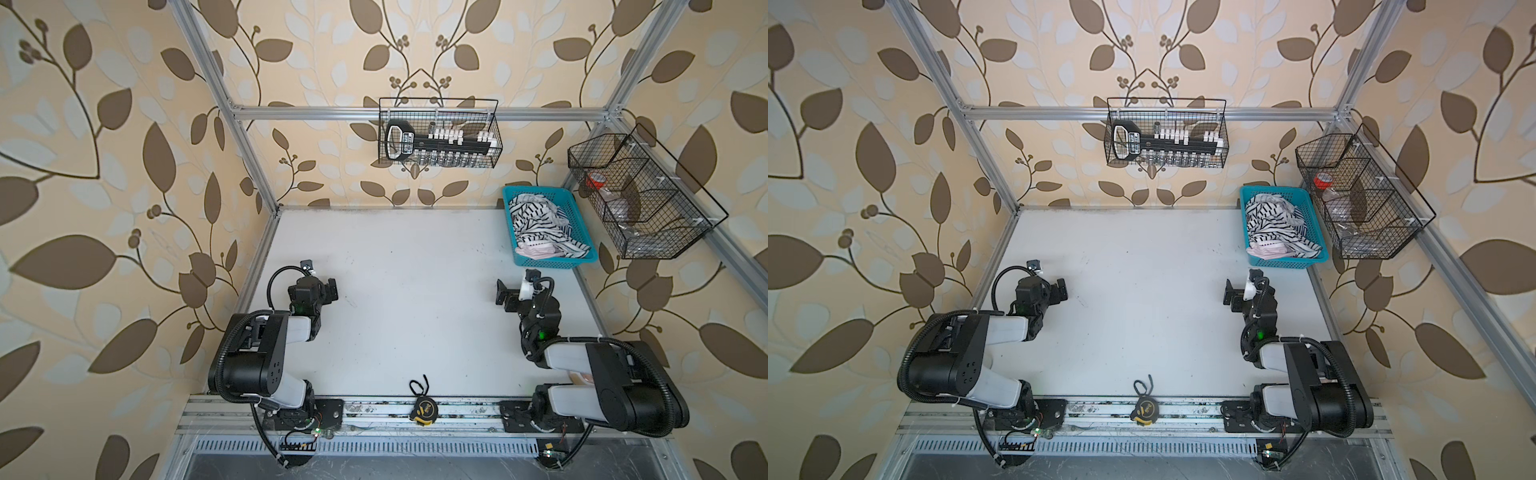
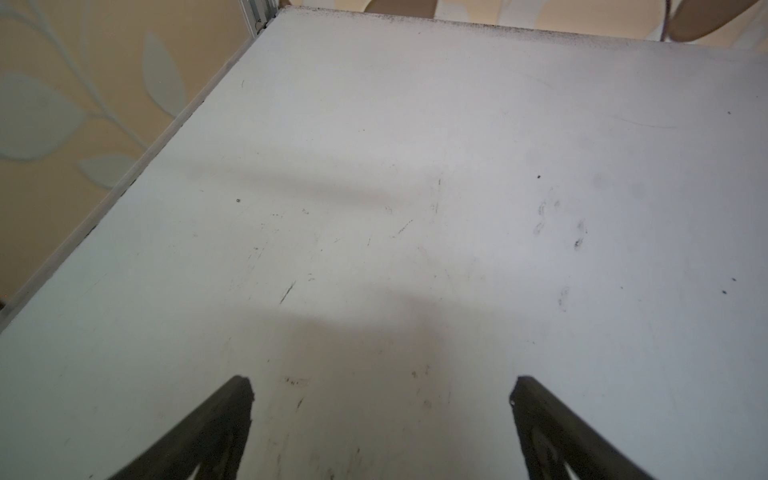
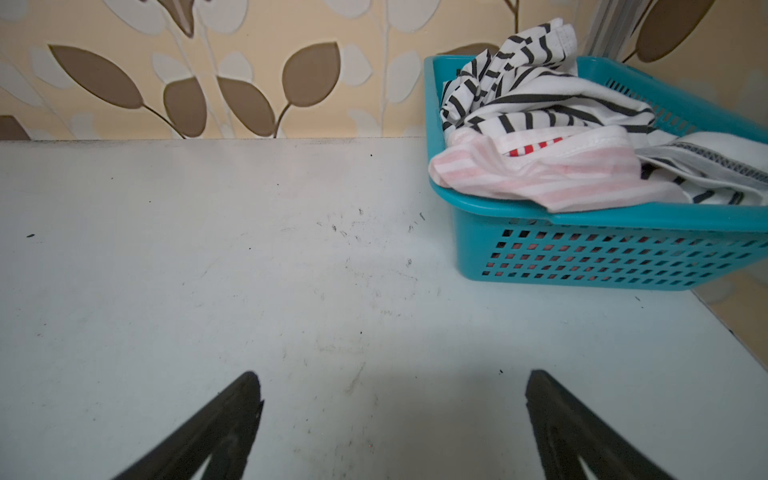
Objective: Fold and stack the tank tops
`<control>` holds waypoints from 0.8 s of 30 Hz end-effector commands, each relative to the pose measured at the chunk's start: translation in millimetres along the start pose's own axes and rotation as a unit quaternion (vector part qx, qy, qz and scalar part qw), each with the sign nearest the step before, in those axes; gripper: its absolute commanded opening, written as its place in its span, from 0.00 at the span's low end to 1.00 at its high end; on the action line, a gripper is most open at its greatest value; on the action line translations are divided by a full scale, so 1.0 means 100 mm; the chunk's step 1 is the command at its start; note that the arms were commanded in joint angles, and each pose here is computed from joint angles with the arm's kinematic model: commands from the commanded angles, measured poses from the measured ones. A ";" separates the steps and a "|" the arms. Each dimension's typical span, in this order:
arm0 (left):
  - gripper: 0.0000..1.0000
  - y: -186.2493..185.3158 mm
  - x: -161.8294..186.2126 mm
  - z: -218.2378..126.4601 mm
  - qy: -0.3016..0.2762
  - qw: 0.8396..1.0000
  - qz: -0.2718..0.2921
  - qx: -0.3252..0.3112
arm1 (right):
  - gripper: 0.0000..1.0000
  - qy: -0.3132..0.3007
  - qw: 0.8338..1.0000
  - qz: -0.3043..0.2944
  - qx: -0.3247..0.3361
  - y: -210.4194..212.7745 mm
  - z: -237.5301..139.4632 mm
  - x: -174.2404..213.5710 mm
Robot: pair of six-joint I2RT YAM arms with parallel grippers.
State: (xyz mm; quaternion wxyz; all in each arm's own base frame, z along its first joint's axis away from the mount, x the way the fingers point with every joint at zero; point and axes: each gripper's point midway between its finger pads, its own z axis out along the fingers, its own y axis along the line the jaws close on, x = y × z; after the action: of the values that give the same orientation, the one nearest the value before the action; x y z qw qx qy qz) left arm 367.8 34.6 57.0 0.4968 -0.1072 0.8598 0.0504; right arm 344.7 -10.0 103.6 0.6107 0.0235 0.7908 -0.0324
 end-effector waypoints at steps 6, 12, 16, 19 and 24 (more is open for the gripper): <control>0.99 -0.04 -0.23 0.02 -0.032 0.999 0.001 0.005 | 1.00 -0.025 1.000 -0.009 0.000 0.00 0.04 -0.17; 0.99 -0.04 -0.23 0.02 -0.033 0.999 0.001 0.004 | 1.00 -0.025 1.000 -0.009 0.000 0.00 0.04 -0.16; 0.99 -0.04 -0.24 0.02 -0.033 0.999 0.001 0.004 | 1.00 -0.025 1.000 -0.009 -0.001 0.00 0.05 -0.17; 0.99 -0.04 -0.22 0.02 -0.031 0.999 0.001 0.005 | 1.00 -0.024 1.000 -0.007 -0.008 0.01 0.05 -0.16; 0.99 -0.04 -0.23 0.03 -0.031 1.000 0.000 0.006 | 1.00 -0.022 1.000 -0.005 -0.012 0.02 0.06 -0.17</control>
State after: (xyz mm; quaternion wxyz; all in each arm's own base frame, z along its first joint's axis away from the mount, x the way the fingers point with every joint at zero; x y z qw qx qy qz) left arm 367.8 34.6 57.0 0.4968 -0.1072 0.8598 0.0504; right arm 345.1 -11.0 103.9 0.6110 0.0230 0.7907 -0.0292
